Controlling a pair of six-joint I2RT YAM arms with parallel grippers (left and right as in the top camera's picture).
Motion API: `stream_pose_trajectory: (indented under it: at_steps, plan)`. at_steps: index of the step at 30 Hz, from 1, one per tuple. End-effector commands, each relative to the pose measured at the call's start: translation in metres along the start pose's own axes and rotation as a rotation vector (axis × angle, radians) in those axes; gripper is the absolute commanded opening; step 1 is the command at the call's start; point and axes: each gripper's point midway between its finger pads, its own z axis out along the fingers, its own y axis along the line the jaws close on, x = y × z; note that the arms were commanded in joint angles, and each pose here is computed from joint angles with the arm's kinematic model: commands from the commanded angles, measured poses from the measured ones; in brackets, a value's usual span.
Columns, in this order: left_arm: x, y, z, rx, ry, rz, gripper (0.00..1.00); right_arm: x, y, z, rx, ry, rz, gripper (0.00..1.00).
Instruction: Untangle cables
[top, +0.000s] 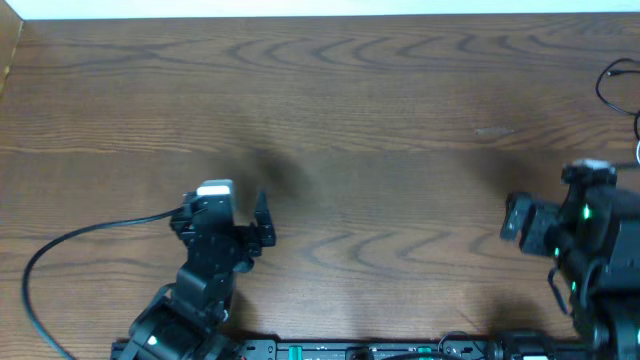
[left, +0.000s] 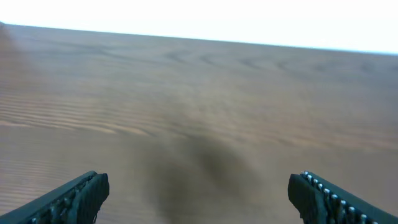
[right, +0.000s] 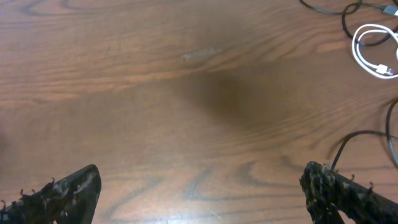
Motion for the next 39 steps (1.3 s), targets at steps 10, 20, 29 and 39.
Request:
stream_pose_trajectory:
  at_steps: [10, 20, 29, 39]
  plan:
    - [-0.014, 0.016, -0.036, 0.024, -0.117, 0.075, 0.98, 0.005, -0.005, -0.032, -0.045, -0.209, 0.072, 0.99]
    - [-0.004, -0.012, -0.043, 0.203, -0.103, 0.234, 0.98, 0.025, 0.002, -0.016, -0.092, -0.166, 0.076, 0.99]
    - [0.012, 0.034, -0.021, -0.010, -0.053, 0.114, 0.98, 0.031, 0.006, -0.009, -0.113, -0.145, 0.076, 0.99]
    - [0.015, 0.050, -0.016, -0.012, -0.036, 0.044, 0.98, 0.028, 0.006, -0.009, -0.108, -0.156, 0.070, 0.99]
